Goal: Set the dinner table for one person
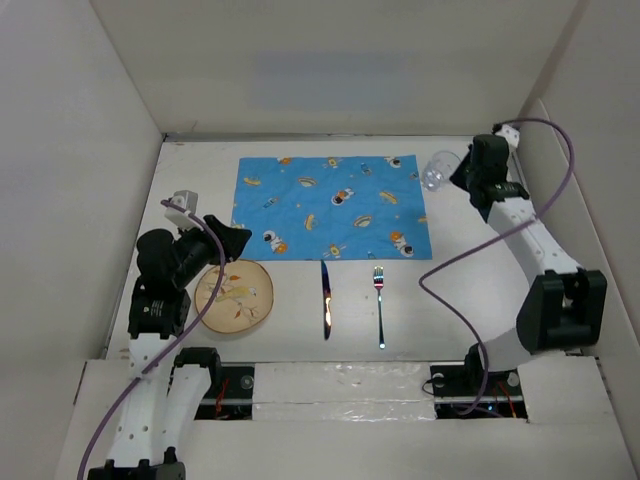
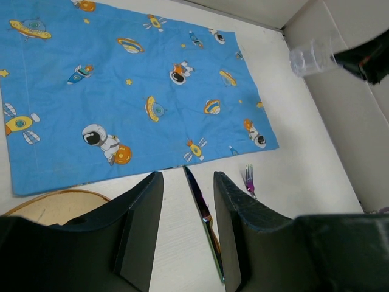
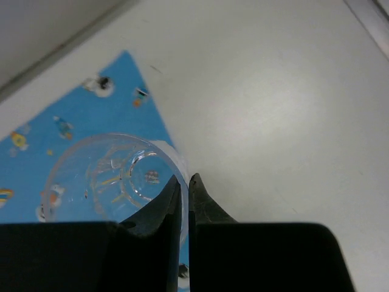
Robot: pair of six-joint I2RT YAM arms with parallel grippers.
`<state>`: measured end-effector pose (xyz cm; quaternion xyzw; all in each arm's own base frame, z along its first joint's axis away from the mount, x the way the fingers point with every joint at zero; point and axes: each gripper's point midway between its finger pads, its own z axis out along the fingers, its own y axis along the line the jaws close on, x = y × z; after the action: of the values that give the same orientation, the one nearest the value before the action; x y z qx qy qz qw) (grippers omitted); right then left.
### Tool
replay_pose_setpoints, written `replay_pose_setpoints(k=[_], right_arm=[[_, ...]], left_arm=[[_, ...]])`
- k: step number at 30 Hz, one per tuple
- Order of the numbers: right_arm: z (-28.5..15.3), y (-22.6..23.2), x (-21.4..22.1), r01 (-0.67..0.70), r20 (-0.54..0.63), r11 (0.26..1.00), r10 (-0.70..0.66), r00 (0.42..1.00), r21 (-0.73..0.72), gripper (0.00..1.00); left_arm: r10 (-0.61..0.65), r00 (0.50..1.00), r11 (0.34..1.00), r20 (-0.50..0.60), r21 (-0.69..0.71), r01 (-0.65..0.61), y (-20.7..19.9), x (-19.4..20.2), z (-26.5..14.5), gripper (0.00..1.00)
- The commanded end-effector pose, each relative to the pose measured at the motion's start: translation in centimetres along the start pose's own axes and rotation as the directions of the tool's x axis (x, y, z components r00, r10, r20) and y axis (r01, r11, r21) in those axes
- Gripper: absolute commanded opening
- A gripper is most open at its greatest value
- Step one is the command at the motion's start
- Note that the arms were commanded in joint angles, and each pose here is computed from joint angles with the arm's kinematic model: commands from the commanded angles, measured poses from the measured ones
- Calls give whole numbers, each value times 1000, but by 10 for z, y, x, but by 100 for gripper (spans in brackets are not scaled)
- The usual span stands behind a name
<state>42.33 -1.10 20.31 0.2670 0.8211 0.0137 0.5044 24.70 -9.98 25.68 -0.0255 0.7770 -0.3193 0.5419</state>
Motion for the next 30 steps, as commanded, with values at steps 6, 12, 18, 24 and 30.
replay_pose_setpoints(k=[6, 12, 18, 24, 30], right_arm=[[74, 107, -29, 142, -43, 981, -149, 988, -132, 0], [103, 145, -30, 227, -76, 961, -241, 968, -157, 0], [132, 150, -16, 309, -102, 946, -318, 943, -97, 0], [151, 152, 1, 336, -127, 938, -344, 930, -85, 0], [164, 144, 14, 311, -147, 945, -323, 935, -96, 0]], left_arm=[[16, 1000, 1000, 16, -14, -15, 5, -7, 4, 36], [4, 1000, 1000, 3, -25, -4, 10, -6, 8, 36], [5, 1000, 999, 11, -54, -4, 15, -8, 8, 35], [2, 1000, 999, 10, -52, -1, 16, -9, 9, 35], [0, 1000, 999, 4, -47, 0, 16, -9, 11, 35]])
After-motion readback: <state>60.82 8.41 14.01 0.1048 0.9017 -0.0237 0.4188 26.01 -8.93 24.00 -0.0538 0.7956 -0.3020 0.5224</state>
